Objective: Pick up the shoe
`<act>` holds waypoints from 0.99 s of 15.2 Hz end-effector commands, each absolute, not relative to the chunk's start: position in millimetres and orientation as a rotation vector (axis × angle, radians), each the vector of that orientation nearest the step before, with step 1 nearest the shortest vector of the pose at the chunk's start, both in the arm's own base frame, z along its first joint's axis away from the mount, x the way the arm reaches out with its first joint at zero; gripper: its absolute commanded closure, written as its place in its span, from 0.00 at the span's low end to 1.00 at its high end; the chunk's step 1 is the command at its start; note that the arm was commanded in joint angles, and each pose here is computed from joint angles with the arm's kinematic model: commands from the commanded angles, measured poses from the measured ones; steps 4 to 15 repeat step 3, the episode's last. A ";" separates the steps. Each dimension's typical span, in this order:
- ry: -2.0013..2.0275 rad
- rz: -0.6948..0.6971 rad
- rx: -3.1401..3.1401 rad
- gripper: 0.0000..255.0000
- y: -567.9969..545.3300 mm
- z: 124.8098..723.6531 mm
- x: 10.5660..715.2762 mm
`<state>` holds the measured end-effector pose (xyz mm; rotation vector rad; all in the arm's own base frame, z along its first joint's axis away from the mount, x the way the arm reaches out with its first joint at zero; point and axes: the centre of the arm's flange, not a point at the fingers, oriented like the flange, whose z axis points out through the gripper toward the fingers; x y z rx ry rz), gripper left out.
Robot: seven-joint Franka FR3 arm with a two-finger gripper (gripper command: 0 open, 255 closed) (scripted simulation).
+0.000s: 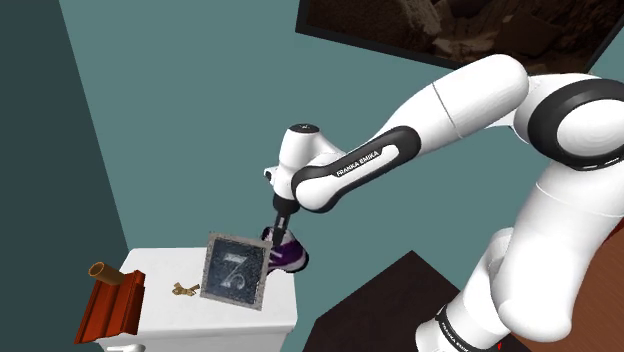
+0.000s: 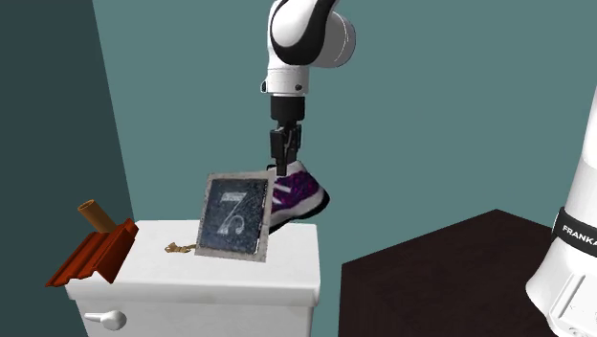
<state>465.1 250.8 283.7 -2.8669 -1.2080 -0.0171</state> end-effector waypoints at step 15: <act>-1.208 -0.020 -2.867 1.00 249.7 295.9 464.8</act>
